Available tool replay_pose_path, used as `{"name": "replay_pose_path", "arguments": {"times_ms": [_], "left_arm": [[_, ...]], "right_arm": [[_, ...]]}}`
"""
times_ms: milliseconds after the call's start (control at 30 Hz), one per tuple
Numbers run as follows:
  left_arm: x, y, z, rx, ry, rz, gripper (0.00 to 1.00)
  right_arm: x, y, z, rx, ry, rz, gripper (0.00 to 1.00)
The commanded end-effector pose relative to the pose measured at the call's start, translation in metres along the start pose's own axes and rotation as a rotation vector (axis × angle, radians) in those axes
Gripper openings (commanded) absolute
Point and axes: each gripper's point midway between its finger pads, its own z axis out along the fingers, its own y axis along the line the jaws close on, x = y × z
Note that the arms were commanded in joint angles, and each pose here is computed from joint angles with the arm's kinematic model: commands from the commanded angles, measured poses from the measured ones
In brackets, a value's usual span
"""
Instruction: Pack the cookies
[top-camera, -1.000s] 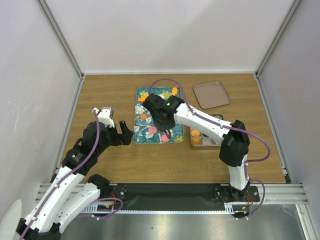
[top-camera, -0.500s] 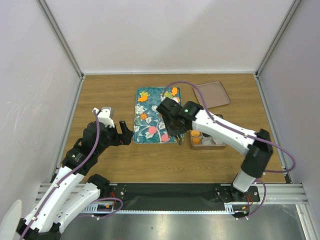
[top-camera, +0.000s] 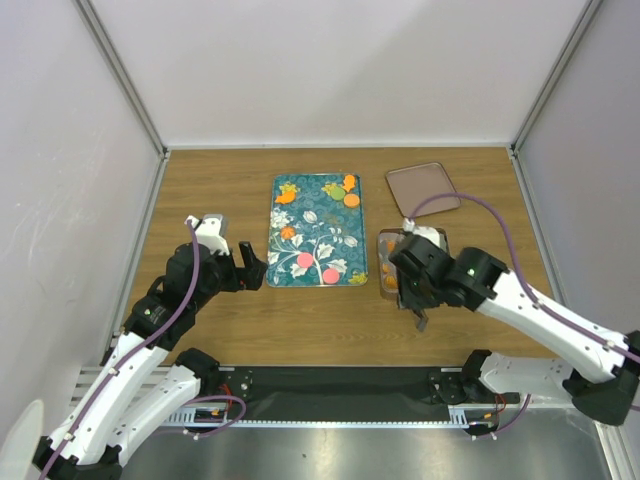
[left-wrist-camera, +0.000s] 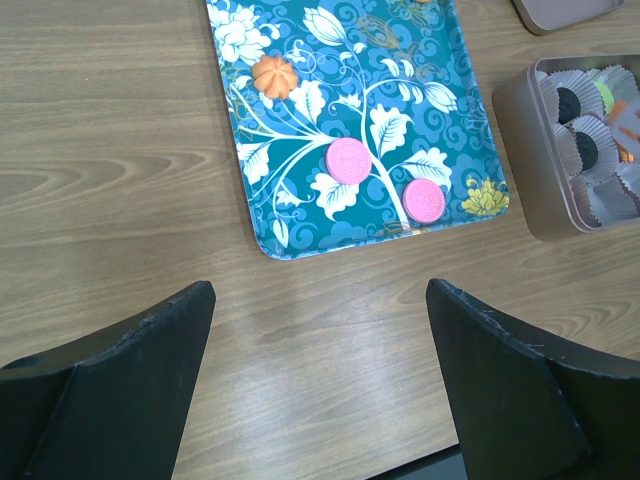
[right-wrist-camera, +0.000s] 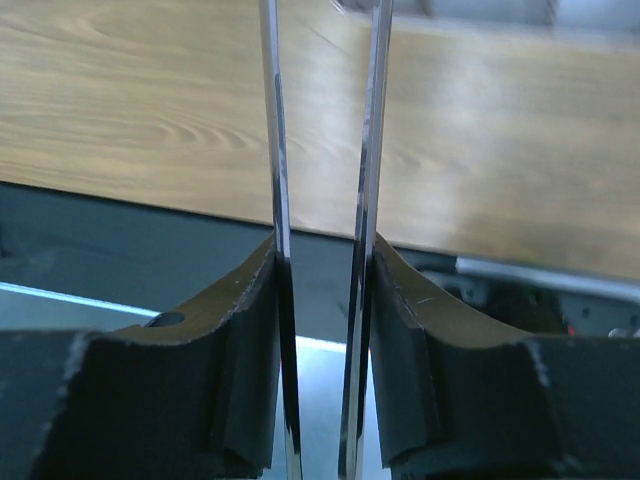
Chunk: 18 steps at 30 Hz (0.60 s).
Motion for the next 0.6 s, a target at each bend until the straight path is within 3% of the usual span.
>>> {"name": "replay_pose_path", "arguments": {"times_ms": [0, 567], "left_arm": [[-0.013, -0.009, -0.002, 0.037, -0.038, 0.008, 0.94], [-0.012, -0.008, -0.002, 0.034, -0.037, 0.008, 0.93]], "right_arm": [[0.019, -0.027, -0.009, 0.056, 0.002, 0.094, 0.38], [0.066, -0.058, -0.005, 0.102, 0.08, 0.161, 0.4]]}}
